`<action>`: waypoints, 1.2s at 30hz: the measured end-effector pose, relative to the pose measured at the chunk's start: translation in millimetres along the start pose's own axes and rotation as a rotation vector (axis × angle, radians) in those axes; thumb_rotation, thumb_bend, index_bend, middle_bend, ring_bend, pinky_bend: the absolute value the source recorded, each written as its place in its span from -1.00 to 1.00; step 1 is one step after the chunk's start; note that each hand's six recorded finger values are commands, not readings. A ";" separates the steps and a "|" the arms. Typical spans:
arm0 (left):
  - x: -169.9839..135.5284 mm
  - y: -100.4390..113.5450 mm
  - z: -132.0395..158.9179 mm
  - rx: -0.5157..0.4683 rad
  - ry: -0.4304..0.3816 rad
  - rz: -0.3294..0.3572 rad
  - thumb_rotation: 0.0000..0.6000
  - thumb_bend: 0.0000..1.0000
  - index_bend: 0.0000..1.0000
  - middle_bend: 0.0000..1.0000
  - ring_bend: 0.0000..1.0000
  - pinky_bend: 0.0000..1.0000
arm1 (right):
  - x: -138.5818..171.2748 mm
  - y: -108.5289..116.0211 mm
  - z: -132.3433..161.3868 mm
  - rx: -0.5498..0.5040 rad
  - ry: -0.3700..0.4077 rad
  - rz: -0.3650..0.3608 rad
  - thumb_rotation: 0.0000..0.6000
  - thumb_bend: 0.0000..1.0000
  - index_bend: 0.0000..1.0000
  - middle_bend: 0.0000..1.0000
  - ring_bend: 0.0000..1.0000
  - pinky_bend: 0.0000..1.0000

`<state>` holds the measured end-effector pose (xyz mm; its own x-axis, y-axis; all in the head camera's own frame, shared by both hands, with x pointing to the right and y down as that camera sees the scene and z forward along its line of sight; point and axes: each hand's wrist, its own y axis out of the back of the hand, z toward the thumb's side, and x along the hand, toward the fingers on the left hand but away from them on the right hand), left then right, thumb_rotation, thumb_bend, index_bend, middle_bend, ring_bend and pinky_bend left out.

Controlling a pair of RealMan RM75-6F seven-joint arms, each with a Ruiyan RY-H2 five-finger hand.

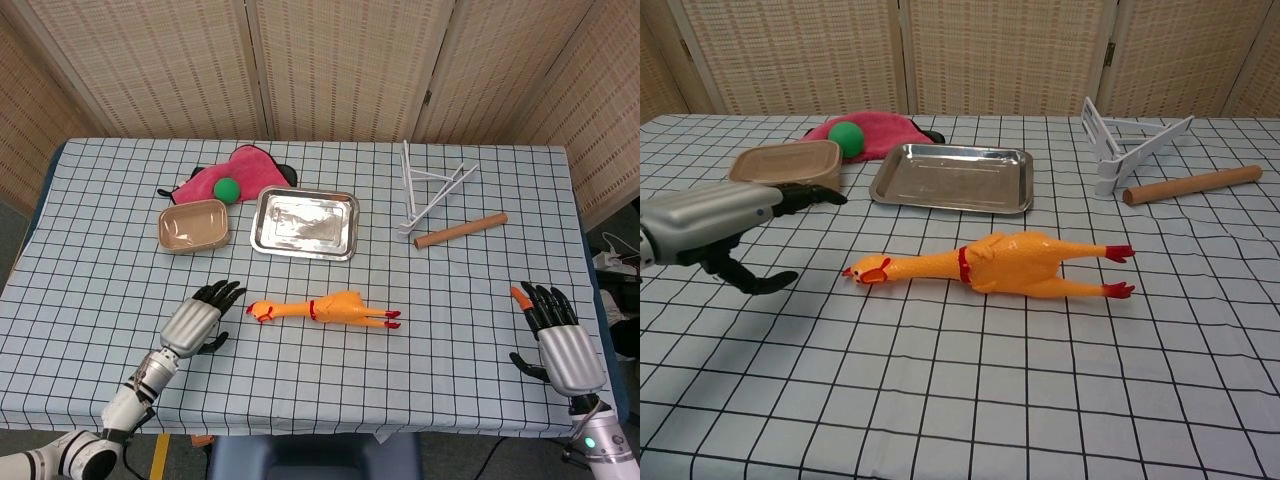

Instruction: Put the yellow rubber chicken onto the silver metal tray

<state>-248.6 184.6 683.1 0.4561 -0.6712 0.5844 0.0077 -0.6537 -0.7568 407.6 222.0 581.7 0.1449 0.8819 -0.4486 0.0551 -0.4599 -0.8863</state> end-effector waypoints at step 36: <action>86.0 -33.4 41.2 0.010 -0.001 -0.056 1.00 -0.25 -0.58 -1.00 -1.00 -0.70 | -5.1 -0.1 -11.7 -0.017 -0.042 0.027 1.00 -0.72 -1.00 -1.00 -1.00 -1.00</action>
<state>-172.9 163.2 746.5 0.4559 -0.6330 0.6257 0.0426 -0.6867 -0.7257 418.3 216.3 585.4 0.1047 0.8727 -0.4768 0.0681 -0.4846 -0.8721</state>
